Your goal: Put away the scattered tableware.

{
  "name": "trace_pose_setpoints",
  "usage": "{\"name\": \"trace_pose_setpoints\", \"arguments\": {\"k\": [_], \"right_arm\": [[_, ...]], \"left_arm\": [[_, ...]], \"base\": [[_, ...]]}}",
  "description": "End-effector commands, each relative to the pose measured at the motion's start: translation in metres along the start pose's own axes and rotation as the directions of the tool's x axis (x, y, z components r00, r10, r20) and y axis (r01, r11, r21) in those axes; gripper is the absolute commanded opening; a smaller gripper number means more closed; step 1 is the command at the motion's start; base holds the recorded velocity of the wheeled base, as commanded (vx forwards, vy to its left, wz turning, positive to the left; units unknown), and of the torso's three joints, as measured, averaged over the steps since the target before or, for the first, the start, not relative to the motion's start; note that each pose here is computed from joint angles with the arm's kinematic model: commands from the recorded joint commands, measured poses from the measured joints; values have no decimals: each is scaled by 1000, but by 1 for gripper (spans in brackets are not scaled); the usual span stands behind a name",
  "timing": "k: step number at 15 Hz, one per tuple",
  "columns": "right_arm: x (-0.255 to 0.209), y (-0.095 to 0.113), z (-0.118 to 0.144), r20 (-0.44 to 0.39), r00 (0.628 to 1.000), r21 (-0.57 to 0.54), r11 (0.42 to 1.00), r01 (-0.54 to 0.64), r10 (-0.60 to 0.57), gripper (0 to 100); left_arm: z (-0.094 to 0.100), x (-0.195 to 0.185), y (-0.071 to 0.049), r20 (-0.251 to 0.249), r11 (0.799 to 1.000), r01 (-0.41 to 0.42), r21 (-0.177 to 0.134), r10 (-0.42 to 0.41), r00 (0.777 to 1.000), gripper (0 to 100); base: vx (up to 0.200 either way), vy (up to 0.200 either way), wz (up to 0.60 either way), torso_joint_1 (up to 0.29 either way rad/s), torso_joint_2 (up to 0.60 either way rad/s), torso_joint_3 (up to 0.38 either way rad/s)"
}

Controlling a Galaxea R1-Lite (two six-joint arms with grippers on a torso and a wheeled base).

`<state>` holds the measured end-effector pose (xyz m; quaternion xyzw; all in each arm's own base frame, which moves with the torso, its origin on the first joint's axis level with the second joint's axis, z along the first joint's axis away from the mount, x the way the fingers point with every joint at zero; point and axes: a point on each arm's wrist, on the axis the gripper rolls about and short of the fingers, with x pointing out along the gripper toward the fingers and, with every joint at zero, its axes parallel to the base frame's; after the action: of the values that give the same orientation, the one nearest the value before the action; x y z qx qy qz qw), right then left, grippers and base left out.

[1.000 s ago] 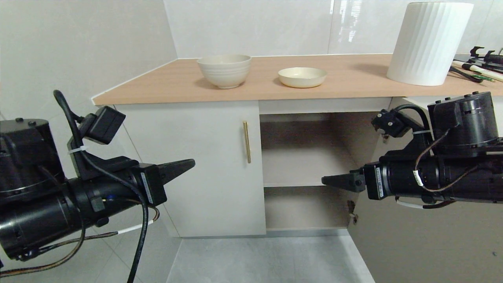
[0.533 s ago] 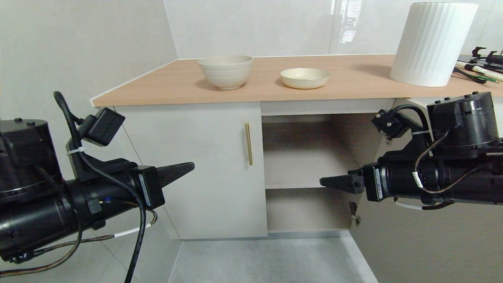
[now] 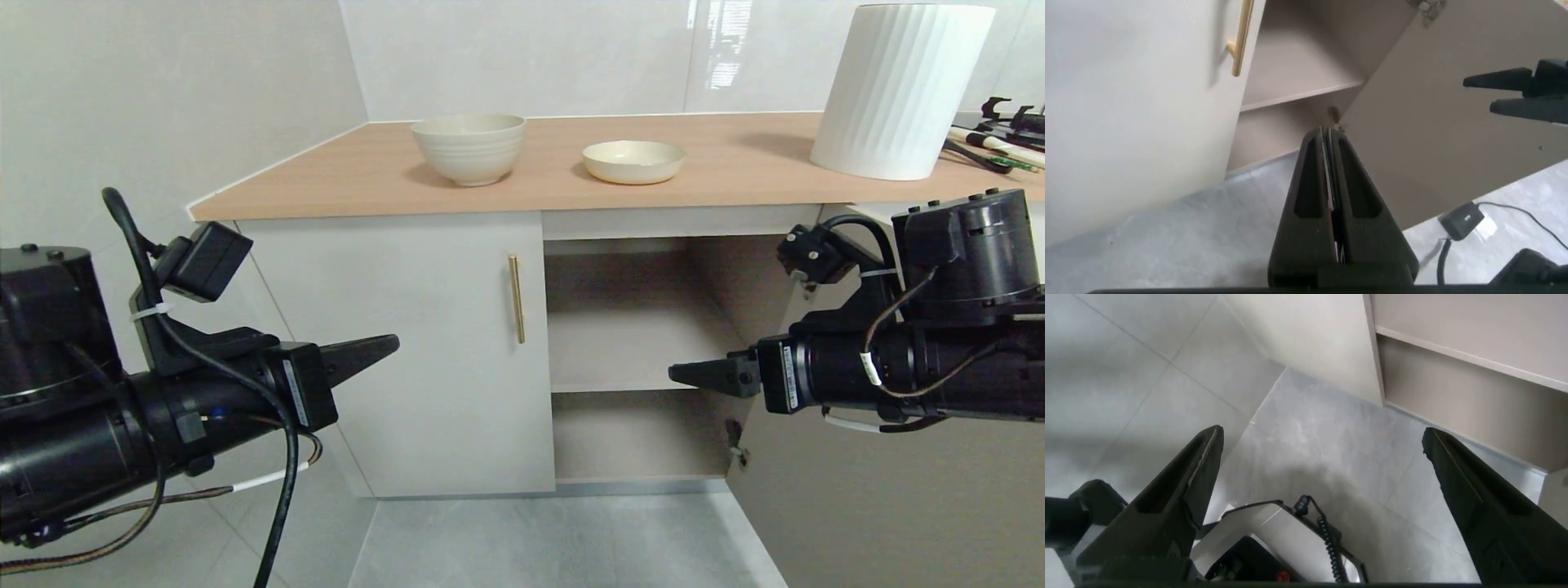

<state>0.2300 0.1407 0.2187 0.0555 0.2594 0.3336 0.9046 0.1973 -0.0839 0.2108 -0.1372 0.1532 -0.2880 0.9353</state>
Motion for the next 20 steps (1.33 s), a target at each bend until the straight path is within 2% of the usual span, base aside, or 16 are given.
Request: {"name": "trace_pose_setpoints", "arguments": {"k": [1,9,12,13,15,17,20], "right_arm": [[-1,0,0,3,1000,-1,1000,-1,1,100],[0,0,0,0,1000,0,1000,-1,1,100],[0,0,0,0,1000,0,1000,-1,1,100],[0,0,0,0,1000,0,1000,-1,1,100],[0,0,0,0,1000,1,1000,-1,1,100],[0,0,0,0,1000,1,1000,-1,1,100],[0,0,-1,-1,1000,1,1000,0,0,100]], "left_arm": [[1,-4,-1,2,1000,-2,0,2,1000,0],[3,-6,1,4,1000,-15,-4,15,1000,0],[4,-8,0,14,1000,-12,8,12,1000,0],[4,-8,0,12,999,-15,32,15,1000,0],[4,-8,1,8,999,-18,33,17,1000,0],[5,-8,0,13,1000,-16,20,16,1000,0],[4,-11,0,16,999,-15,43,15,1000,0]], "base": [[200,0,0,-2,2,7],[200,0,0,3,2,1],[0,0,0,0,0,0],[0,0,0,0,0,0],[0,0,0,0,0,0],[0,200,0,10,0,0],[0,67,0,1,1,2]]}}
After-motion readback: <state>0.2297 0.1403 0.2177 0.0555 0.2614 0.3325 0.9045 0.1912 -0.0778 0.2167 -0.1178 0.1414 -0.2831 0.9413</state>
